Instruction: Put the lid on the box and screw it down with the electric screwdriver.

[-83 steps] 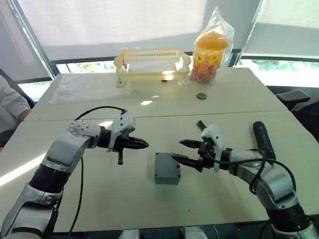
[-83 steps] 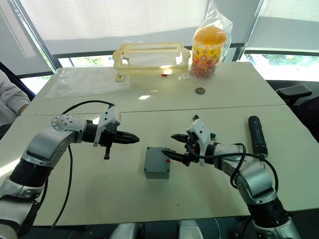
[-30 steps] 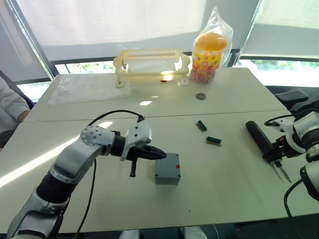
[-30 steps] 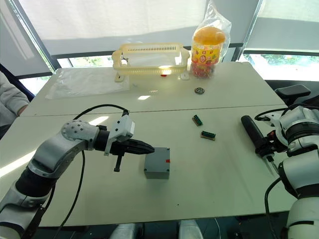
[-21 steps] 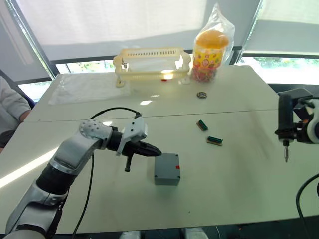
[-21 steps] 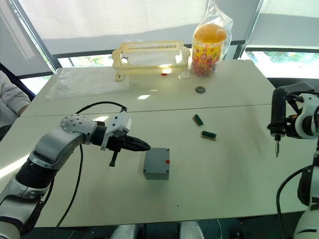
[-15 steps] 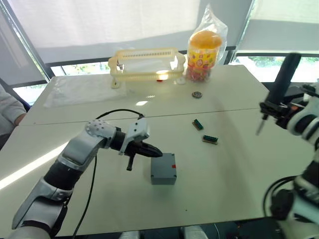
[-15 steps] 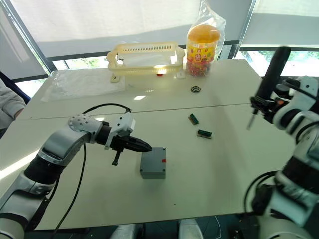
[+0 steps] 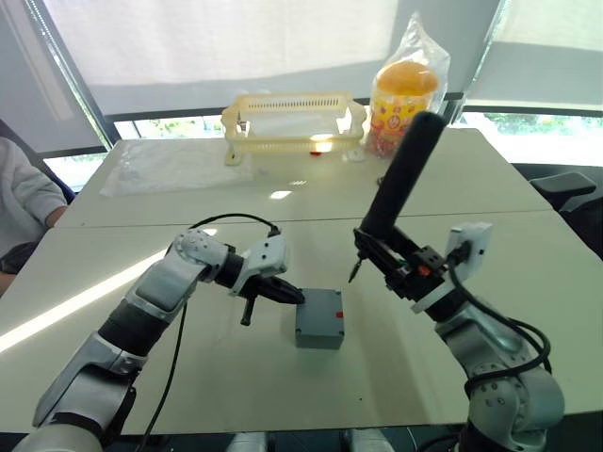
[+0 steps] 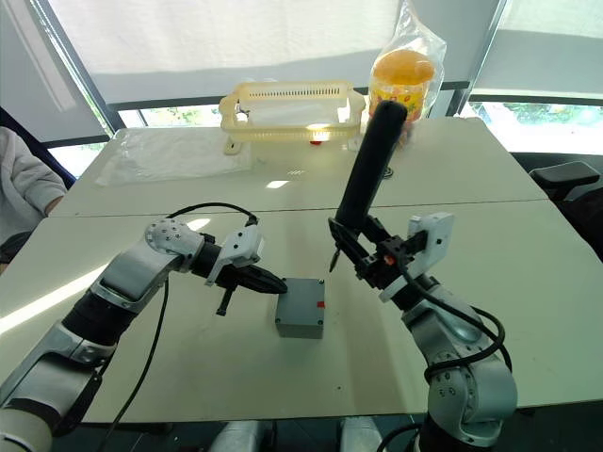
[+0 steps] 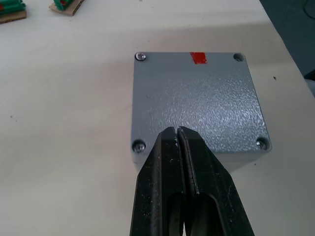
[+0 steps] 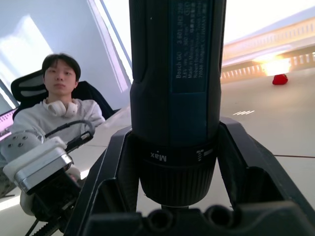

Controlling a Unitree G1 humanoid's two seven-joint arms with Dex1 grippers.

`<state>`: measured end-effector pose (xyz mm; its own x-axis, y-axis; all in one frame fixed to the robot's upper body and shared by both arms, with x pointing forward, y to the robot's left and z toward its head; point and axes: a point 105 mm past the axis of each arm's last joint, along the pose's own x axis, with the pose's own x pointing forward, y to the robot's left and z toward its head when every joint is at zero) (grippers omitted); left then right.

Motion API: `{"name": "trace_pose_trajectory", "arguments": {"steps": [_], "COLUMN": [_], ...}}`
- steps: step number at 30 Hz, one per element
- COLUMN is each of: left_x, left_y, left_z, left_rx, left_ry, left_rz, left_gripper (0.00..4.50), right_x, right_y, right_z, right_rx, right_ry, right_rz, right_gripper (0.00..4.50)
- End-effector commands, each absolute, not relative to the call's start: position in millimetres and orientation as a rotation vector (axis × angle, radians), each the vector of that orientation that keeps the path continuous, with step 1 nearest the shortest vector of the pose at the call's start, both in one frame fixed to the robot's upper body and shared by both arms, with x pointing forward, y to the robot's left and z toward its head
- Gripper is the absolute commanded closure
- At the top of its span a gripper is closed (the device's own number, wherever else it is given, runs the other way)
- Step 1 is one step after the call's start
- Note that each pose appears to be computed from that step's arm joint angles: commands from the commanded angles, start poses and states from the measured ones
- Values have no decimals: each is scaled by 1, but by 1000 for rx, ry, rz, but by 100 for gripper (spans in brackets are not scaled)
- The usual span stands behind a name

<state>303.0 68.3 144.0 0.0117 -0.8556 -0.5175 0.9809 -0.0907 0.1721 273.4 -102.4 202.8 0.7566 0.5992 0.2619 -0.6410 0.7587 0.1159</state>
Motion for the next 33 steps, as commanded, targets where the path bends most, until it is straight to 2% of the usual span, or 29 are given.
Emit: {"name": "trace_pose_trajectory", "arguments": {"steps": [1, 17, 33], "left_x": [300, 297, 298], "left_y": [68, 68, 67], "left_z": [136, 131, 128], "left_rx": [605, 609, 614], "left_ry": [290, 313, 313], "left_rz": [-1563, -1565, -1565], "left_gripper": [450, 450, 450], "right_x": [271, 276, 273], "right_y": [-95, -93, -96], "right_z": [215, 203, 205], "right_rx": [161, 120, 128], "right_ry": [-317, -326, -329], "right_rz": [713, 707, 692], "right_gripper": [268, 268, 268]}}
